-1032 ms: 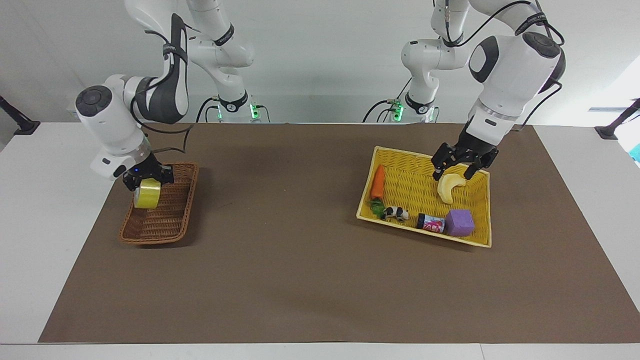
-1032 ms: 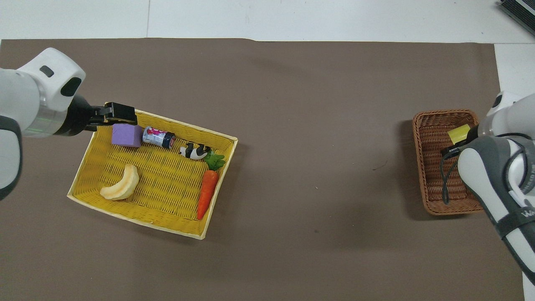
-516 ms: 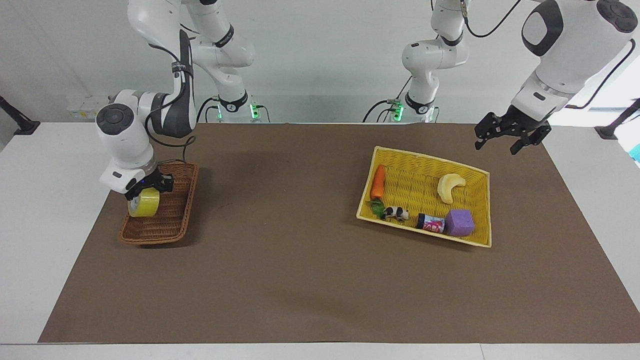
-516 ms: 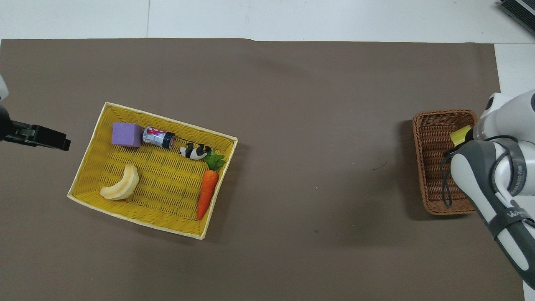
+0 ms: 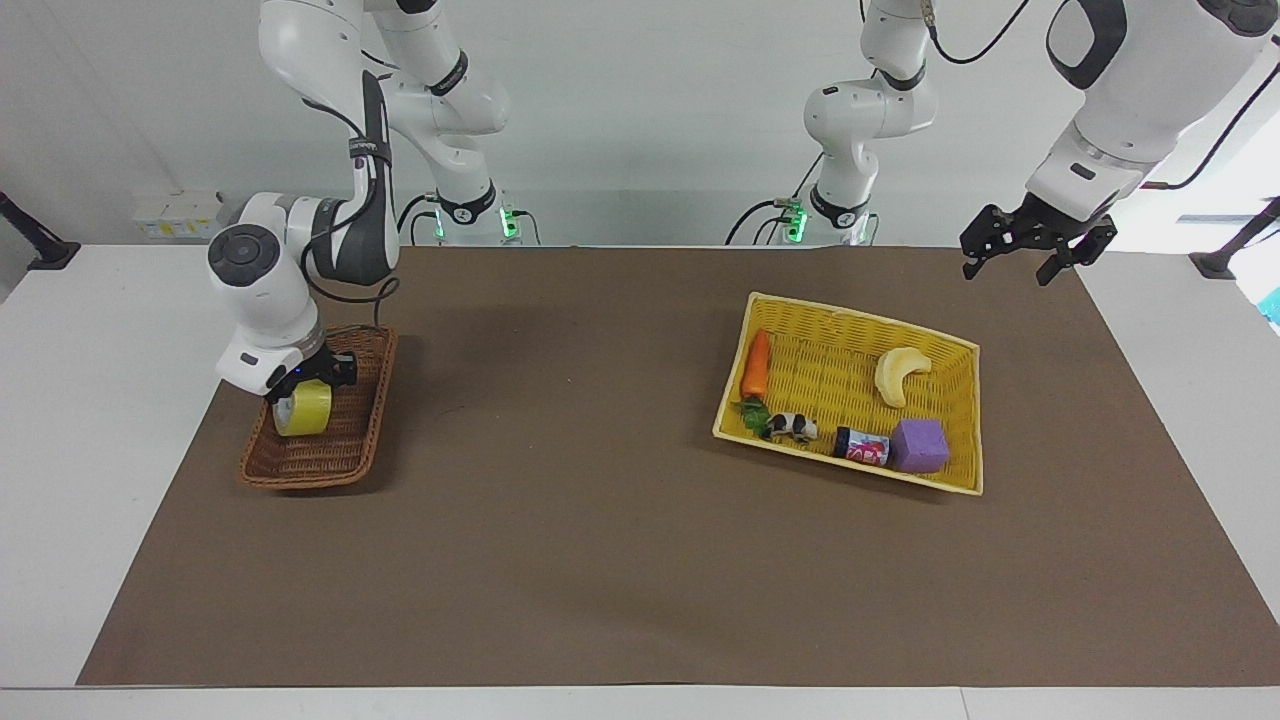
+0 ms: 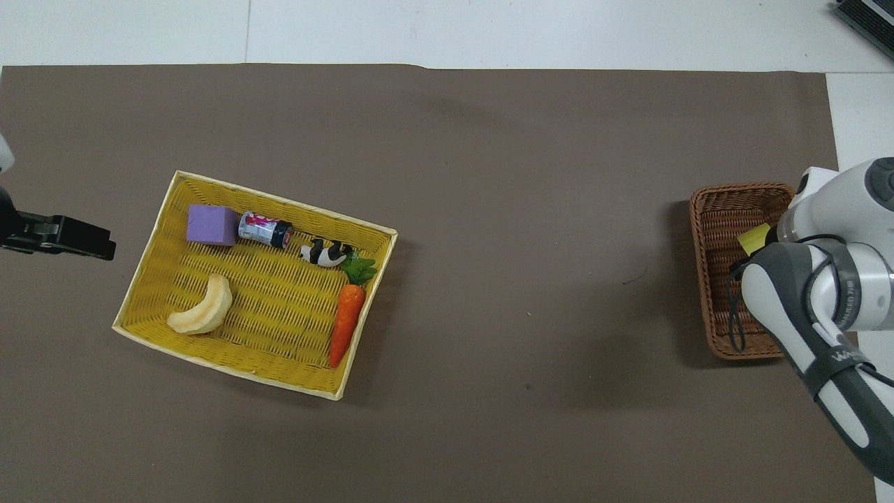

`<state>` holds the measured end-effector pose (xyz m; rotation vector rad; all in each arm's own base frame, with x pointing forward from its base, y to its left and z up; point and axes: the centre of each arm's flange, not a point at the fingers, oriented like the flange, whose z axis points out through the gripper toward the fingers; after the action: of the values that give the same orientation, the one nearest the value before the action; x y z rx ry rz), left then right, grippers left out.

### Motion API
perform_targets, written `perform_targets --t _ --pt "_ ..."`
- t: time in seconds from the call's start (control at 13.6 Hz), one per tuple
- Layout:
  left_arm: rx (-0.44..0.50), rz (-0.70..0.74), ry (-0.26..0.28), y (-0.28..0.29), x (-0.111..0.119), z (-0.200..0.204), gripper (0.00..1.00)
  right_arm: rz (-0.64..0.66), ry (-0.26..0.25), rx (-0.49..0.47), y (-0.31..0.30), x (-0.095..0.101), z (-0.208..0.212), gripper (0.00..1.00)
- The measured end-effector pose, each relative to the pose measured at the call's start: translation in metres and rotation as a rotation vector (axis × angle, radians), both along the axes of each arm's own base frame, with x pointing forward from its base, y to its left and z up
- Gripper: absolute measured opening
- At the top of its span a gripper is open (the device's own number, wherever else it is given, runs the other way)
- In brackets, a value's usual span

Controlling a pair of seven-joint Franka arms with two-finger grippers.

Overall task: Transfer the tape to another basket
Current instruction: 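Set the tape down in the wicker basket with the right gripper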

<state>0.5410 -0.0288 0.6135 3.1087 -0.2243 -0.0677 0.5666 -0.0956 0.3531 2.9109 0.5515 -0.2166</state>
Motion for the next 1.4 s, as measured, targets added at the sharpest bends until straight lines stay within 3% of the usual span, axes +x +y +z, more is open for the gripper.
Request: perform_targets --t 0.37,0.52,0.81,1.4 --pt "0.003 0.009 -0.001 0.005 -0.001 0.008 1.0 -0.001 0.0 0.002 0.0 0.0 -0.001 0.85" --pt "0.003 0.011 -0.003 0.006 -0.002 0.014 1.0 -0.019 -0.002 0.026 0.002 0.0 0.001 1.0" --pt "0.003 0.009 -0.002 0.005 -0.003 0.015 1.0 -0.11 -0.016 0.086 0.019 0.004 0.029 1.0" --pt "0.003 0.009 -0.018 0.005 -0.004 0.023 1.0 -0.328 -0.119 0.106 0.082 0.005 0.099 1.0"
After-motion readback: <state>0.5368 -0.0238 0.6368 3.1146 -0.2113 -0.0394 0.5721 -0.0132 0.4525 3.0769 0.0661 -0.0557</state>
